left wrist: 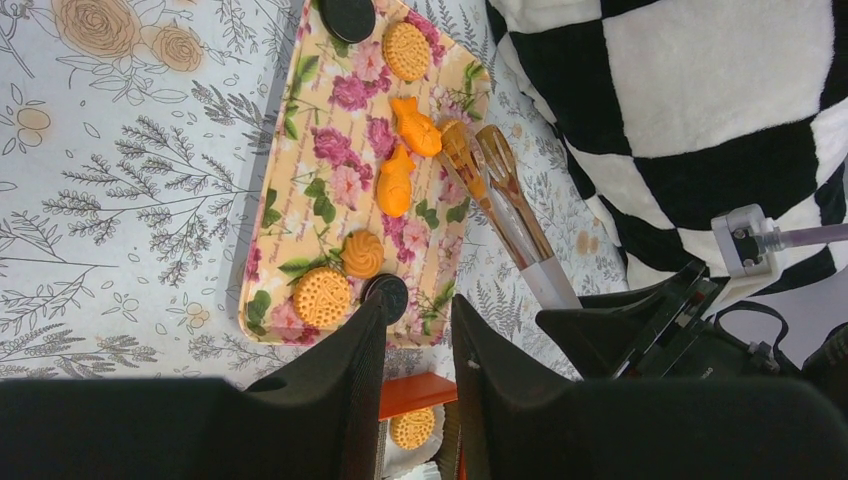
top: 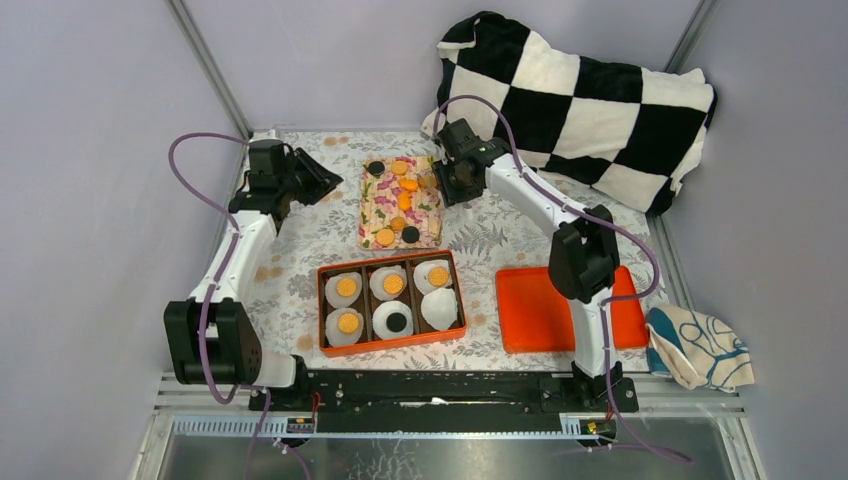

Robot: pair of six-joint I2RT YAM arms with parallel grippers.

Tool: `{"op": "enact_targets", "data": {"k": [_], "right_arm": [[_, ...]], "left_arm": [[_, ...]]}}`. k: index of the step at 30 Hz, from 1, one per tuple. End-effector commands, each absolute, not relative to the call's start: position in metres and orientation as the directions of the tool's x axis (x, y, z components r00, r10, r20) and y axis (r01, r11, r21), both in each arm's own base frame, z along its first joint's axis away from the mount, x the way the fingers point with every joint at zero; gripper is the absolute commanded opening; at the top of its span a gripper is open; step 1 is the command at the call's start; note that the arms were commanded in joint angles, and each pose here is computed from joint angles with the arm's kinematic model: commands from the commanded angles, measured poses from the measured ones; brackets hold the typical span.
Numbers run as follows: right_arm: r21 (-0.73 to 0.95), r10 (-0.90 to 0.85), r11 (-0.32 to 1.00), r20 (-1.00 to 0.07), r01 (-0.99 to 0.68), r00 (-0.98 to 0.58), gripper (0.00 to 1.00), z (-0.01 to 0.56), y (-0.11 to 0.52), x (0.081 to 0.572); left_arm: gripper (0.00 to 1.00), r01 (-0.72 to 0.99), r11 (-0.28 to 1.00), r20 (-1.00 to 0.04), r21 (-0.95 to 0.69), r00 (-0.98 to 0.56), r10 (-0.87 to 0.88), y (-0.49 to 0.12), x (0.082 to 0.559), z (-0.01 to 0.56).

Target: Pack the cookies

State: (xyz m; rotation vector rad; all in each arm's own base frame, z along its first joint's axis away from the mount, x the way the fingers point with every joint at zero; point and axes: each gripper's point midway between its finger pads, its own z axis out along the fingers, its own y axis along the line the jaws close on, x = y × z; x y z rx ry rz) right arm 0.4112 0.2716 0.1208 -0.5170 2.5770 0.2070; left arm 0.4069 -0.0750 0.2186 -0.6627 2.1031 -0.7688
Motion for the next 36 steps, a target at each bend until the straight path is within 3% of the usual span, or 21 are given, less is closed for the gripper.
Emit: {"op": "enact_targets", "data": {"k": [1,8,15,22,23,27,29,36], "right_arm": [[0.006,-0.348,0.915,-0.492,-0.403,-0.798,0.48,0.127,0.268,0.414],[0.029,-0.38,0.901,-0.435,-0.434,-0.816,0.5,0.113,0.273,0.404],[-0.066,-0.445,0.886,-0.396,-0.459,-0.803,0.5,0.108,0.276,0.394],[-0.099,-0.45,0.887,-0.405,-0.451,-0.796,0.47,0.113,0.284,0.397],[-0.101,-0.45,0.887,-0.407,-0.45,-0.795,0.46,0.114,0.285,0.398],[-0.102,-0.433,0.895,-0.431,-0.433,-0.792,0.13,0.122,0.286,0.403],[-0.099,-0.421,0.9,-0.45,-0.425,-0.787,0.02,0.128,0.286,0.404],[-0.088,-0.388,0.904,-0.58,-0.418,-0.717,0.0,0.187,0.279,0.386]], "left_arm": [[0.35,-0.146,0.678,-0.51,-0.72,-0.551,-0.66,-0.081,0.404,0.228],[0.34,-0.144,0.673,-0.499,-0.726,-0.562,-0.659,-0.084,0.401,0.225],[0.34,-0.141,0.668,-0.494,-0.731,-0.566,-0.66,-0.085,0.399,0.225],[0.34,-0.137,0.668,-0.491,-0.732,-0.573,-0.656,-0.086,0.395,0.223],[0.35,-0.137,0.668,-0.491,-0.732,-0.573,-0.656,-0.087,0.395,0.223],[0.35,-0.128,0.667,-0.493,-0.734,-0.574,-0.654,-0.087,0.394,0.225],[0.34,-0.125,0.666,-0.493,-0.735,-0.577,-0.652,-0.088,0.393,0.225],[0.34,-0.129,0.674,-0.503,-0.727,-0.569,-0.651,-0.086,0.393,0.228]]}}
